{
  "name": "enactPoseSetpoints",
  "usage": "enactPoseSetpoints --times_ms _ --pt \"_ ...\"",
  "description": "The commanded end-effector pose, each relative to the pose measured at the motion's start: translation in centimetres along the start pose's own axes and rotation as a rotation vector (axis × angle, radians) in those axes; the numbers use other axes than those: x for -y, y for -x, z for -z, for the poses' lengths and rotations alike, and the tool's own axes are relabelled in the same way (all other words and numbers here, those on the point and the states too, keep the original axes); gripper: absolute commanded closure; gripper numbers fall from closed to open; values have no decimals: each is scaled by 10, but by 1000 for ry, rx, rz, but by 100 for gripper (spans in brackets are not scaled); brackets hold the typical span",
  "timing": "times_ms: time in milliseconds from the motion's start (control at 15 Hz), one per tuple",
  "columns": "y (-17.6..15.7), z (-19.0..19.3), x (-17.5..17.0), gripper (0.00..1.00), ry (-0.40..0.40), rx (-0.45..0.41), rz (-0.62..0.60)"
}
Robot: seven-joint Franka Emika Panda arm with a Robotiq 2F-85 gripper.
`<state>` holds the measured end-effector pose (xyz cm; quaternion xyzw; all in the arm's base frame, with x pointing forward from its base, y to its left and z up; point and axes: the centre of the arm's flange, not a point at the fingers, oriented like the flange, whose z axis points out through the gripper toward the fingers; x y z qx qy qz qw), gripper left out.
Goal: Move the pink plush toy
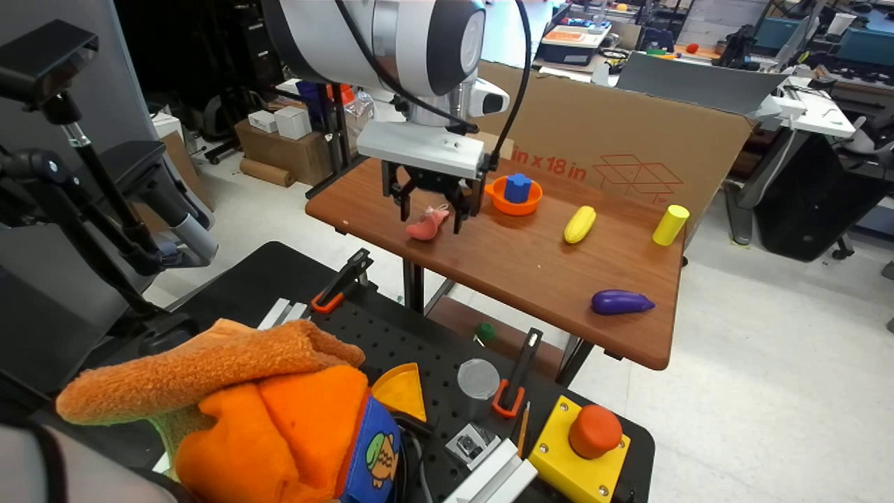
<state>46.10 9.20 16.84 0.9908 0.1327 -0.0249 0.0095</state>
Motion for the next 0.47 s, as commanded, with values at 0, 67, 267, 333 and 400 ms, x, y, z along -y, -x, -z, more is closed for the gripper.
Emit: enactPoseSetpoints --times_ms 0,67,267,333,400 --pt "10 5 -9 0 68 56 -19" --pt "12 4 -12 0 83 74 -21" --pt "10 -7 -18 0 67 80 -23" --pt "11 -7 -19 0 71 83 -25" --pt "11 -7 -19 0 71 84 -25"
